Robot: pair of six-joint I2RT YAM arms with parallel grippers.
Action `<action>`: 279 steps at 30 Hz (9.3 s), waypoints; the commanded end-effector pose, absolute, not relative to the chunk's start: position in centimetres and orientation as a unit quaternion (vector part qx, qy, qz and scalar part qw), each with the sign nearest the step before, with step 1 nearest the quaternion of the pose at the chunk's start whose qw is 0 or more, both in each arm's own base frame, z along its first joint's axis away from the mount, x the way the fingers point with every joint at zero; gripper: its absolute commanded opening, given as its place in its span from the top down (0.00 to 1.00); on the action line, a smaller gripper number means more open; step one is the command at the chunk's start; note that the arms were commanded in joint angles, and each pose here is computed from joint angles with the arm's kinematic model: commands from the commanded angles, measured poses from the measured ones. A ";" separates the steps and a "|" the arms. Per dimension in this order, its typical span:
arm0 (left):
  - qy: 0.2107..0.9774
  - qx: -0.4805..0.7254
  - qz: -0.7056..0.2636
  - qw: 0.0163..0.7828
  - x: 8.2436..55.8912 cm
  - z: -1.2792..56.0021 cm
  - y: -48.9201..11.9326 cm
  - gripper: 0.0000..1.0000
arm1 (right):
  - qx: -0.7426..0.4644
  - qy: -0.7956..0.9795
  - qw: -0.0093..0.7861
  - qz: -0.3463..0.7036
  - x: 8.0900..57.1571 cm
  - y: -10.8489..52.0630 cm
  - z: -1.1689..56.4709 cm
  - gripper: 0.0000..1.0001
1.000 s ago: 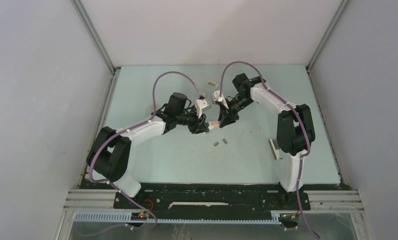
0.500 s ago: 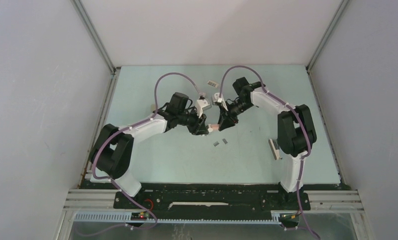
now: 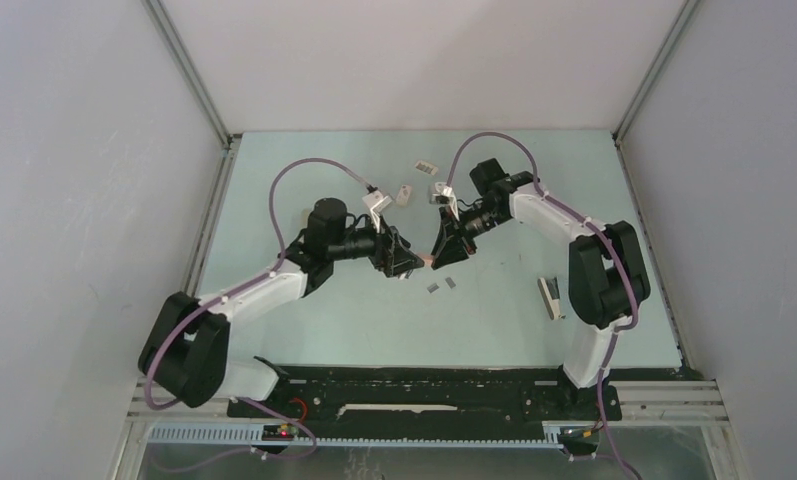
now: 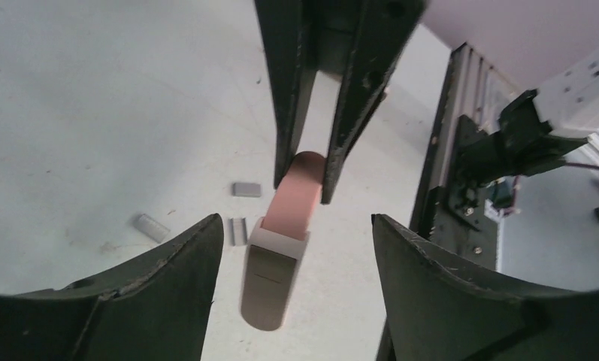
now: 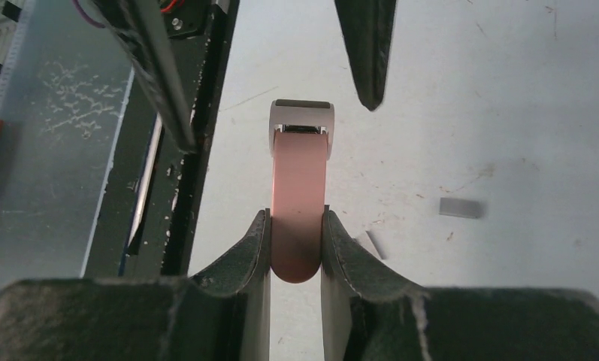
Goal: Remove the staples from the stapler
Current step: Unload the staple at the center of the board, then place the stapler at the center of the board, then pick up the stapler from the center of the board.
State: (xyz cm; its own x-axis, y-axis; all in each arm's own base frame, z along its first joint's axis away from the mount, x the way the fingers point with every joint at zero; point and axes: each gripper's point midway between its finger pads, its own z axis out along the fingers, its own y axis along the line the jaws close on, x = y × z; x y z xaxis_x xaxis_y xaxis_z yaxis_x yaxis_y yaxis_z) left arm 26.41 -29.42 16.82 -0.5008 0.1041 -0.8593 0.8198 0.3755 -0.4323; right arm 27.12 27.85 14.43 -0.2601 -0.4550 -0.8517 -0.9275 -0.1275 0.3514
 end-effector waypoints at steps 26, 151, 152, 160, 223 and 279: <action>0.663 0.200 -0.345 0.634 27.0 25.2 -21.8 0.00 | -0.545 0.615 0.287 0.493 25.1 25.5 19.0 1.00; 0.644 0.021 -0.371 0.669 31.5 25.9 -19.7 0.00 | -0.232 0.867 0.401 0.183 42.4 8.0 19.5 0.00; 0.645 0.007 -0.372 0.668 31.8 25.9 -19.5 0.00 | -0.208 0.870 0.395 0.207 42.2 7.8 19.4 0.00; 0.697 -0.066 -0.347 0.624 33.2 23.3 -18.4 0.00 | -0.266 0.837 0.387 0.281 38.6 10.8 19.0 0.00; 0.735 -0.027 -0.402 0.545 33.6 21.5 -21.2 0.00 | -0.024 0.976 0.119 0.181 27.3 -2.2 2.9 0.60; 0.839 -0.038 -0.511 0.185 34.8 11.7 -44.5 0.11 | 0.051 0.878 0.148 0.453 36.1 11.2 6.4 0.94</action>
